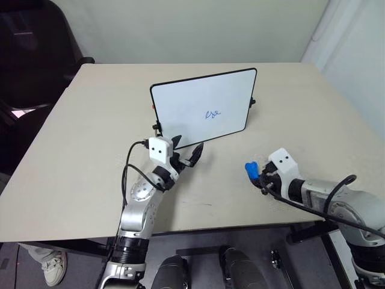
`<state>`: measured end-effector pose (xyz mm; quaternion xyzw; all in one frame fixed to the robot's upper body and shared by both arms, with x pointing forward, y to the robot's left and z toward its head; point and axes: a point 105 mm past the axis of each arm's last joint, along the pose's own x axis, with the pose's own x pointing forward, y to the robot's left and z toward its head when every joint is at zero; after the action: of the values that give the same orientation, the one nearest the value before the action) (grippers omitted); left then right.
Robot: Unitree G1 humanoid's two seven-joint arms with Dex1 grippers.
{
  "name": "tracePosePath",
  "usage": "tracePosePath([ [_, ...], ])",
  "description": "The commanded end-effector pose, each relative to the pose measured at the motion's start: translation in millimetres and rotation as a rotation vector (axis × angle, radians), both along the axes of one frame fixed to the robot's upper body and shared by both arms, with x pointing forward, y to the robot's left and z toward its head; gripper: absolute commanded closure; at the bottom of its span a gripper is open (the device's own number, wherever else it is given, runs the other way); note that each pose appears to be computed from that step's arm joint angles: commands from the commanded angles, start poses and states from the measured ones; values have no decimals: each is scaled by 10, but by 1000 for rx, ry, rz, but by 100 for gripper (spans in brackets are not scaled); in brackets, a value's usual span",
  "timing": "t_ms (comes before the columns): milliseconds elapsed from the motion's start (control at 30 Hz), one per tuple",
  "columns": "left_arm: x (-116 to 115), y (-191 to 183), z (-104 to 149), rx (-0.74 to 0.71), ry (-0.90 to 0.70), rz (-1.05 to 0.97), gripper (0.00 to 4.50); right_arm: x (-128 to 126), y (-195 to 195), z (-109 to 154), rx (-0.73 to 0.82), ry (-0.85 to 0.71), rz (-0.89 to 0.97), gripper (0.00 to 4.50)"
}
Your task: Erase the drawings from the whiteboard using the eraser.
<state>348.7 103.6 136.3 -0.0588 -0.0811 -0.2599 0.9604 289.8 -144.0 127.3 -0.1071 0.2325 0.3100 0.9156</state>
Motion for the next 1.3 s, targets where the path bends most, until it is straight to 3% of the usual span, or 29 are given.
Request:
tracePosePath([
  [33, -10, -20, 136, -6, -51, -7, 0, 138, 130, 344, 35, -154, 57, 403],
  [400, -29, -4, 137, -14, -49, 1, 0, 757, 653, 710, 147, -277, 75, 403],
  [833, -77, 42, 132, -16, -45, 17, 0, 974, 1061, 921, 191, -325, 155, 403],
  [1300, -106, 79, 148, -12, -48, 29, 0, 1086, 1113, 387, 90, -141, 155, 403],
])
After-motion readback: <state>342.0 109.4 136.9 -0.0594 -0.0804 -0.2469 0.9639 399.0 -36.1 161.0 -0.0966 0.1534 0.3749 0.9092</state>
